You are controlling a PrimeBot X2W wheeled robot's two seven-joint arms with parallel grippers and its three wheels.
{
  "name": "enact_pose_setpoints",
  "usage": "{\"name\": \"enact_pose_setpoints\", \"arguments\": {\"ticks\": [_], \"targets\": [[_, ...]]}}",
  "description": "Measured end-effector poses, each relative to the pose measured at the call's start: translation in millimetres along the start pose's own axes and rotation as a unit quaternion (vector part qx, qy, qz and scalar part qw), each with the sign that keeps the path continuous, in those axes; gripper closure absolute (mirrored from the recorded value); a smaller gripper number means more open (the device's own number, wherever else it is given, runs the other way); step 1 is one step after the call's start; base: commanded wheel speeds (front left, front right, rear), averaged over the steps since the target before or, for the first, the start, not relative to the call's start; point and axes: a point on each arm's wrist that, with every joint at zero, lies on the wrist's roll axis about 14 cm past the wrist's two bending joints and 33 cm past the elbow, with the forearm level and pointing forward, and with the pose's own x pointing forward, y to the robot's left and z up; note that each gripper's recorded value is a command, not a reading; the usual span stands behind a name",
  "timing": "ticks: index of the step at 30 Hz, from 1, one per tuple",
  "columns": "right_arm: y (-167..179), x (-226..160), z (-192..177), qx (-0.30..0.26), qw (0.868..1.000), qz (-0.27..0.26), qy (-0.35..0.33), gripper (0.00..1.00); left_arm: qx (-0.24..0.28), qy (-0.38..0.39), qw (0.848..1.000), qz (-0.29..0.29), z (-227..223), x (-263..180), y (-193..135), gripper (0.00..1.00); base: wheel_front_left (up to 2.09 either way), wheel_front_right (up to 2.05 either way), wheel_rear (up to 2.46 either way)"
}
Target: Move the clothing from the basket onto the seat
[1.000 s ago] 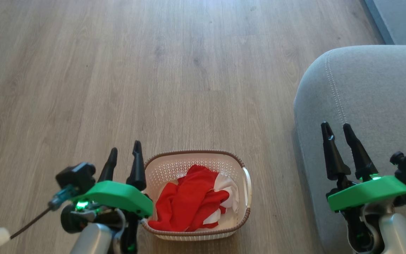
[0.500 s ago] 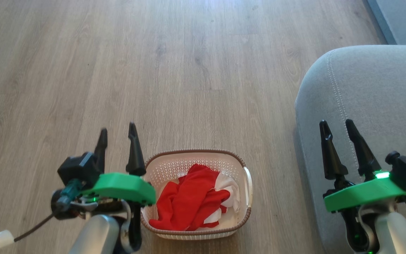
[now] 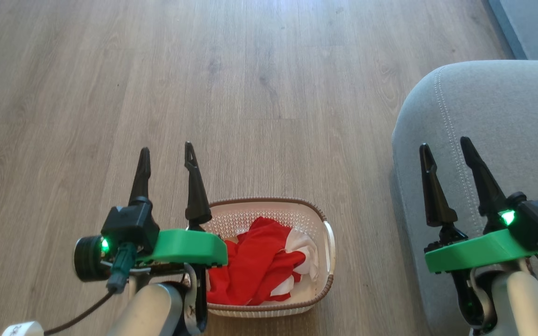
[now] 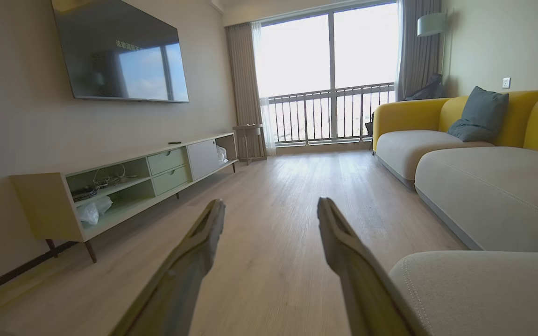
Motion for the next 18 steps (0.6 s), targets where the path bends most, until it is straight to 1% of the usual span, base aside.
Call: {"name": "enact_pose_setpoints", "arguments": {"ticks": [4, 7, 9, 12, 15, 18], "targets": [[0.3, -0.2, 2.3, -0.015, 1.0, -0.002, -0.006, 0.0, -0.022, 0.004, 1.0, -0.019, -3.0, 0.8, -3.9, 0.0, 0.0, 0.0, 0.0], [7.1, -1.2, -3.0, -0.045, 0.999, 0.015, 0.004, 0.0, -0.039, 0.023, 0.998, -0.033, -15.3, -1.1, -1.8, 0.0, 0.0, 0.0, 0.0], [8.7, -1.4, -2.9, -0.047, 0.999, 0.017, 0.003, 0.0, -0.036, 0.026, 0.999, -0.03, -19.5, -2.6, 2.2, 0.0, 0.0, 0.0, 0.0], [8.6, -1.6, -2.0, -0.05, 0.999, 0.017, -0.002, 0.0, -0.014, 0.028, 0.999, -0.03, -25.3, -5.2, 11.5, 0.0, 0.0, 0.0, 0.0], [7.9, -2.9, -5.5, -0.059, 0.998, 0.017, 0.004, 0.0, -0.002, 0.027, 0.999, -0.041, -29.2, -5.7, 11.0, 0.0, 0.0, 0.0, 0.0], [4.0, -5.9, -10.3, -0.073, 0.997, 0.013, 0.01, 0.0, -0.003, 0.035, 0.998, -0.054, -35.6, -8.0, 7.4, 0.0, 0.0, 0.0, 0.0]]}}
